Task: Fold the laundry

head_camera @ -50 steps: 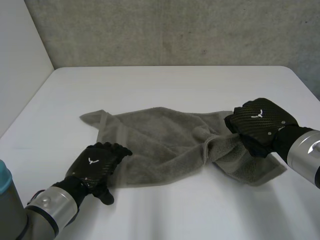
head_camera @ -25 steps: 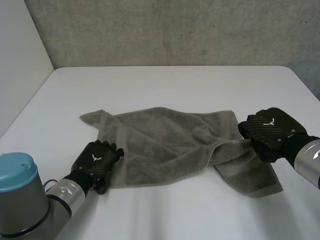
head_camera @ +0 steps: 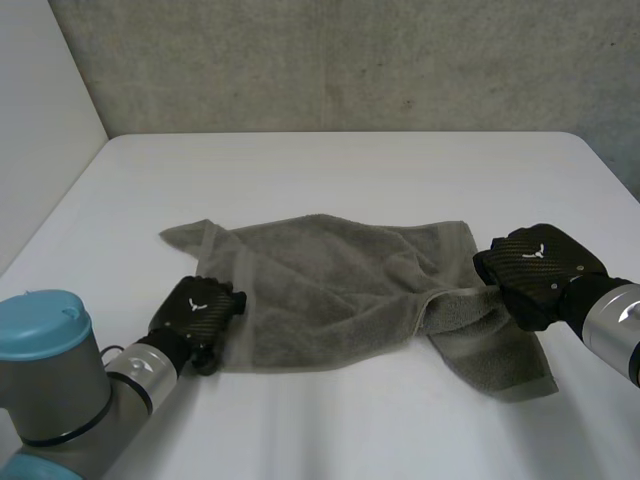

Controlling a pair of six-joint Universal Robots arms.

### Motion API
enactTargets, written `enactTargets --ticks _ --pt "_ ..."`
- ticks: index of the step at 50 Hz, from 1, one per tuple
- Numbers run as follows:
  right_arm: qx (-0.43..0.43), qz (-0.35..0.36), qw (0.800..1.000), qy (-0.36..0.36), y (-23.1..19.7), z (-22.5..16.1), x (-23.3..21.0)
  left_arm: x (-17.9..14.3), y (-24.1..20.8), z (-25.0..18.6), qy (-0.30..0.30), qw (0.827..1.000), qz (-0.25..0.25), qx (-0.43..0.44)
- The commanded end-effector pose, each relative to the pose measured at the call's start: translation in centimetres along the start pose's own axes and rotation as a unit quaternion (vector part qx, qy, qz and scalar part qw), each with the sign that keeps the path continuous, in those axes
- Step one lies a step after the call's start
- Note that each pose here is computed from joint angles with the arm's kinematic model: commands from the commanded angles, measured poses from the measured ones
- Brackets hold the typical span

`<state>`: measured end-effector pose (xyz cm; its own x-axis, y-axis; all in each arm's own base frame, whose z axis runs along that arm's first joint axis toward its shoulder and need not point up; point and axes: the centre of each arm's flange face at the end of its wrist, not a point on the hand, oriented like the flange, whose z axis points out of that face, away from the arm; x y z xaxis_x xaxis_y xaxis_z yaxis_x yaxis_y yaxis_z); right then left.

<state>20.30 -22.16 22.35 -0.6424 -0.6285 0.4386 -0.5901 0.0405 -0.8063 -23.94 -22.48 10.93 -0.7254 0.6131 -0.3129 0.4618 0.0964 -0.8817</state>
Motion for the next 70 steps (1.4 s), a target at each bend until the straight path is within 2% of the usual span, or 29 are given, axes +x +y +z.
enactTargets --ticks 1,35,40,42,49,57,63,70 --pt "-0.001 0.001 1.000 -0.001 0.1 0.0 0.0 -0.3 -0.3 0.8 -0.003 1.000 0.001 0.006" --pt "-0.007 0.003 1.000 -0.006 0.4 0.2 -0.3 -0.9 -0.6 1.5 -0.012 1.000 0.001 0.010" --pt "-0.007 0.002 1.000 -0.006 0.4 0.2 -0.3 -1.5 -0.7 1.3 -0.029 1.000 0.000 0.004" --pt "-0.006 0.002 1.000 -0.007 0.3 0.2 -0.2 -2.6 -1.3 0.4 -0.050 0.999 -0.004 -0.004" --pt "0.003 -0.003 1.000 0.000 -0.4 -0.2 0.2 -3.9 -3.7 -3.3 -0.067 0.998 -0.014 -0.018" --pt "-0.017 -0.076 0.997 0.000 -1.3 -1.9 1.0 -5.8 -7.0 -8.8 -0.115 0.993 -0.016 0.002" --pt "-0.058 -0.116 0.990 -0.048 -1.8 -4.1 0.6 -6.9 -9.0 -12.5 -0.155 0.988 -0.020 0.018" --pt "-0.016 -0.113 0.988 -0.107 -4.4 -6.3 0.0 -6.7 -9.8 -14.0 -0.159 0.987 -0.019 0.024"
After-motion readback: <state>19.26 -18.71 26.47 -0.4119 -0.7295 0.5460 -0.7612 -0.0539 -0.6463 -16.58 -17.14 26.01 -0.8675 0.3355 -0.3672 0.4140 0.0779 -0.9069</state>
